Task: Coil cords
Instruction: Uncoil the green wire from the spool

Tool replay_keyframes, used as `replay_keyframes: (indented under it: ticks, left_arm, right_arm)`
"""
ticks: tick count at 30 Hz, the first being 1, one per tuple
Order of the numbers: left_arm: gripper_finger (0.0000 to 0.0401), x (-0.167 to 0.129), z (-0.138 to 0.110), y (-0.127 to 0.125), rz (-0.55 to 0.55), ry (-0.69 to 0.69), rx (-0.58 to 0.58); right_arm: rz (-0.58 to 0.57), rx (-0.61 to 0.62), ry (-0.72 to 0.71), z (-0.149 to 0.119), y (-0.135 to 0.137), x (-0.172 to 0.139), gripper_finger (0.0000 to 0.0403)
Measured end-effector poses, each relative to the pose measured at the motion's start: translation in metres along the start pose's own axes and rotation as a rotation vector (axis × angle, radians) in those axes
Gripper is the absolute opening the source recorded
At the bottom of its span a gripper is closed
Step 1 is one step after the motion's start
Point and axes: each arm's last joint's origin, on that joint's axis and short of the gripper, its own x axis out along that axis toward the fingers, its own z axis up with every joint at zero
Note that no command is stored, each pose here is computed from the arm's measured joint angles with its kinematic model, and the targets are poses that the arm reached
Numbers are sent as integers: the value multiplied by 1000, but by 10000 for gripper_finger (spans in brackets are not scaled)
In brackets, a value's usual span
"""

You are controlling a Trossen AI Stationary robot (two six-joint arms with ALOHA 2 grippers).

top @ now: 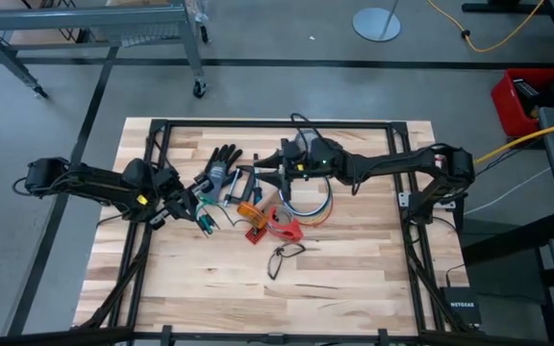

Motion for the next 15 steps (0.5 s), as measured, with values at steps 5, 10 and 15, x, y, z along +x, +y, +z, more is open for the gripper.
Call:
replay_keyframes:
  ticks: [5, 10, 15]
  left_arm:
    - [0, 0, -3, 2, 11, 18, 34]
    - [0, 0, -5, 4, 41, 33, 59]
    - [0, -1, -8, 7, 72, 45, 60]
  right_arm:
    - [45, 0, 19, -8, 8, 23, 172]
    - [94, -6, 38, -16, 21, 46, 172]
    - [126, -11, 30, -19, 31, 64, 172]
